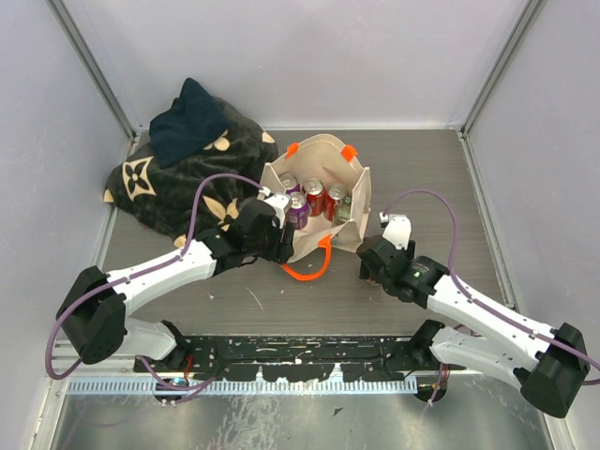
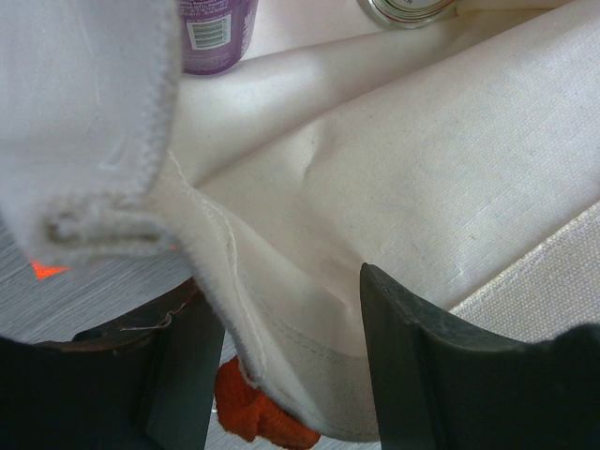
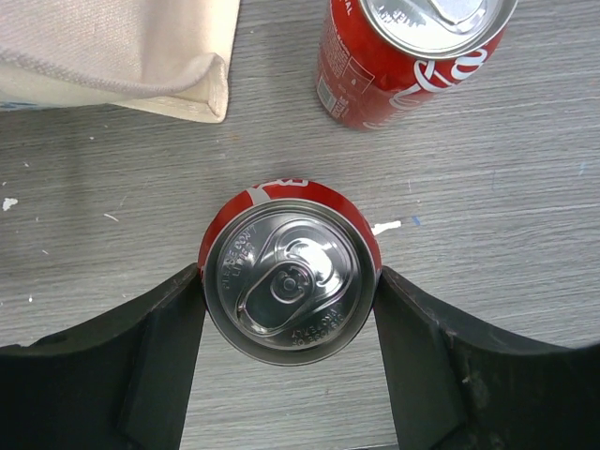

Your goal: Take the beverage out of the canvas bag

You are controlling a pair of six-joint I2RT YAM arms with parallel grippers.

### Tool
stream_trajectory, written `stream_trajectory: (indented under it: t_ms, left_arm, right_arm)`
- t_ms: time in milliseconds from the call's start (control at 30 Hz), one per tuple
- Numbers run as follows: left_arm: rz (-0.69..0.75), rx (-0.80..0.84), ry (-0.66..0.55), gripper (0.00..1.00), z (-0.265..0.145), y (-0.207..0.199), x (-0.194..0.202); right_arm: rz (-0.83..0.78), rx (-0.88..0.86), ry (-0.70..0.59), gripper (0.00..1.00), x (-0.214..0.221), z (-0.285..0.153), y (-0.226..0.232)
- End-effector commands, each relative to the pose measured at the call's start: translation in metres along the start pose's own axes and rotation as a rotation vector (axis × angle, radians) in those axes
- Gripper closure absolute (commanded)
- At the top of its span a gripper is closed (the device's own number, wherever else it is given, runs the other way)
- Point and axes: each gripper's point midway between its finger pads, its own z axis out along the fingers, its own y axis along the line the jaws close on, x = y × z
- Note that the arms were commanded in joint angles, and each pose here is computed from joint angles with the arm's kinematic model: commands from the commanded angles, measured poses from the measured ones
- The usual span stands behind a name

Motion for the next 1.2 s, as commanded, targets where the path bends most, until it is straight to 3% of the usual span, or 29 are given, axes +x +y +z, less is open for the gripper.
stream_trajectory:
  t_ms: [0,133,367,567,667,700,1000,1167]
  left_arm:
    - [-0.006,0.000,-0.002,0.36,-0.003,0.000,0.004]
    - [-0.007,0.001,-0.001,0.36,-0.002,0.000,0.004]
    - [-0.009,0.003,0.006,0.36,-0.001,0.000,0.006]
    - [-0.013,0.003,0.005,0.36,-0.001,0.000,0.006]
    - [-0.016,0.003,0.004,0.36,-0.001,0.000,0.007]
    - [-0.018,0.003,0.004,0.36,0.000,0.000,0.007]
    - [-0.018,0.003,0.005,0.36,0.002,-0.002,0.003]
    - [-0.024,0.012,-0.018,0.36,0.000,-0.004,-0.004]
  right_arm:
    - [0.108,0.002,-0.088,0.89,-0.024,0.004,0.012]
    - [0.090,0.023,-0.050,0.66,-0.014,0.011,0.013]
    - [0.064,0.048,-0.033,0.46,-0.010,0.018,0.014]
    - [0.061,0.063,-0.051,0.14,-0.017,0.013,0.011]
    - [0.054,0.069,-0.064,0.09,-0.026,0.007,0.009]
    - [0.051,0.072,-0.069,0.03,-0.029,0.005,0.008]
    - [0.068,0.008,-0.128,0.04,-0.075,-0.036,0.016]
    - [0.088,-0.019,-0.242,0.08,-0.146,-0.083,0.022]
